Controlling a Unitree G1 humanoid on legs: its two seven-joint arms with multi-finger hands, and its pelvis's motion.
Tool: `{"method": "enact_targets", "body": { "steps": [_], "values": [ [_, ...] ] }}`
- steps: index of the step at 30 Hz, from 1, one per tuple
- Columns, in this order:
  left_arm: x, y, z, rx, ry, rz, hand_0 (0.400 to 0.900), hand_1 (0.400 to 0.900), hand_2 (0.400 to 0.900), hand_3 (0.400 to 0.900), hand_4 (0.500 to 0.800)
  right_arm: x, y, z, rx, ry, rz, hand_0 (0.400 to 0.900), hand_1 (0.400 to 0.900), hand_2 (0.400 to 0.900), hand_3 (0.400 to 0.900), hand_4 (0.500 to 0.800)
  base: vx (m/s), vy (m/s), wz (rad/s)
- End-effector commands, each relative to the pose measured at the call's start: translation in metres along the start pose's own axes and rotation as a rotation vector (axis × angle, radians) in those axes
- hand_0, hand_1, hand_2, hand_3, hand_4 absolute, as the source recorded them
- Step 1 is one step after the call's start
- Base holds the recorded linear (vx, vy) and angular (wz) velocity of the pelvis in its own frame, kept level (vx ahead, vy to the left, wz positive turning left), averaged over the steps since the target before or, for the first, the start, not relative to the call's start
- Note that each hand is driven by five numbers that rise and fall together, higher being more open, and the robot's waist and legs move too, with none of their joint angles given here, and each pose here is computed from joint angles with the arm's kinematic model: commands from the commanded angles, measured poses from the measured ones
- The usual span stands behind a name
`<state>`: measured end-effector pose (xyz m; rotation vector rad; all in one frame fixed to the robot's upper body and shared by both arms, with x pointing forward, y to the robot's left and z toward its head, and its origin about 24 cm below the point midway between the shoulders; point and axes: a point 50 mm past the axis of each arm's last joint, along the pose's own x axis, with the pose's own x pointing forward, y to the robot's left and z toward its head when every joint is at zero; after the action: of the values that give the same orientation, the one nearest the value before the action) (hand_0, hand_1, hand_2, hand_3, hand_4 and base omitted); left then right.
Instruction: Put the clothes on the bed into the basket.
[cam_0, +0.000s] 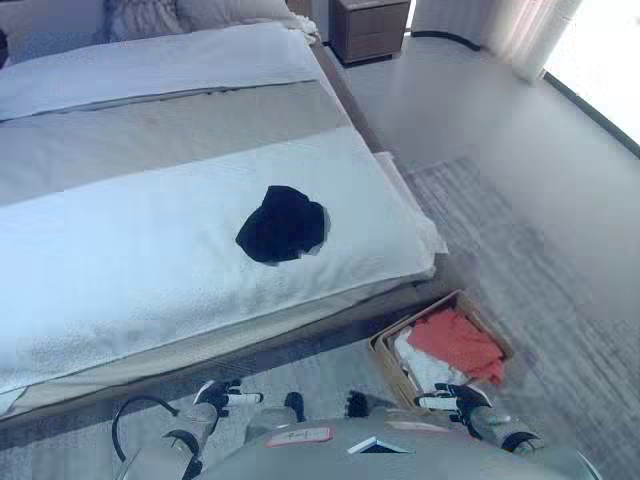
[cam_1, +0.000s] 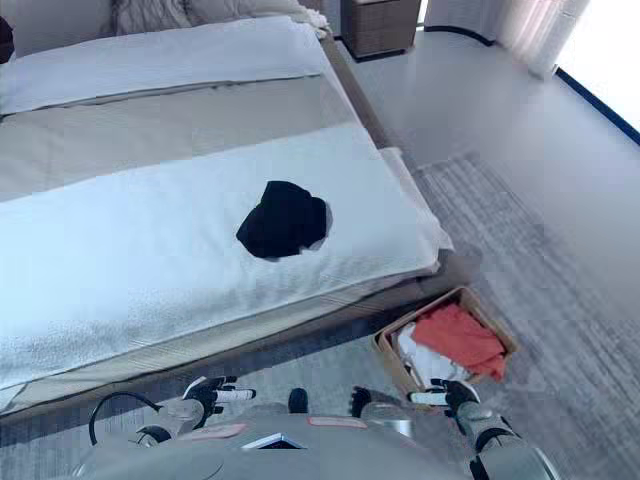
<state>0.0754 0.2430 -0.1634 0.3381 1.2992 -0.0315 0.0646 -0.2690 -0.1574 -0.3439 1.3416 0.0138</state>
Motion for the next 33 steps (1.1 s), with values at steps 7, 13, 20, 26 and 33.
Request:
{"method": "enact_targets", "body": {
  "steps": [7, 13, 20, 26, 33],
  "values": [
    [0.0, 0.023, 0.013, 0.007, -0.016, 0.069, 0.9, 0.9, 0.9, 0.9, 0.8, 0.001, -0.001, 0.008, -0.028, -0.018, -0.007, 0.9, 0.9, 0.9, 0.9, 0.8, 0.0, 0.0, 0.0],
    [0.0, 0.023, 0.011, 0.001, -0.009, 0.068, 0.9, 0.9, 0.9, 0.9, 0.8, 0.001, 0.0, 0.009, -0.023, -0.023, -0.004, 0.9, 0.9, 0.9, 0.9, 0.8, 0.0, 0.0, 0.0],
    [0.0, 0.026, 0.015, 0.005, -0.022, 0.078, 0.9, 0.9, 0.9, 0.9, 0.8, 0.001, -0.003, 0.015, -0.031, -0.039, -0.01, 0.9, 0.9, 0.9, 0.9, 0.8, 0.02, -0.015, 0.05],
    [0.0, 0.026, 0.011, 0.002, -0.012, 0.078, 0.9, 0.9, 0.9, 0.9, 0.8, 0.001, -0.007, 0.021, -0.038, -0.056, -0.019, 0.9, 0.9, 0.9, 0.9, 0.8, 0.042, -0.031, 0.04],
    [-0.001, 0.029, 0.012, 0.011, -0.009, 0.083, 0.9, 0.9, 0.9, 0.9, 0.8, 0.001, -0.011, 0.025, -0.045, -0.07, -0.029, 0.9, 0.9, 0.9, 0.9, 0.8, 0.046, -0.035, 0.08]
  ]
}}
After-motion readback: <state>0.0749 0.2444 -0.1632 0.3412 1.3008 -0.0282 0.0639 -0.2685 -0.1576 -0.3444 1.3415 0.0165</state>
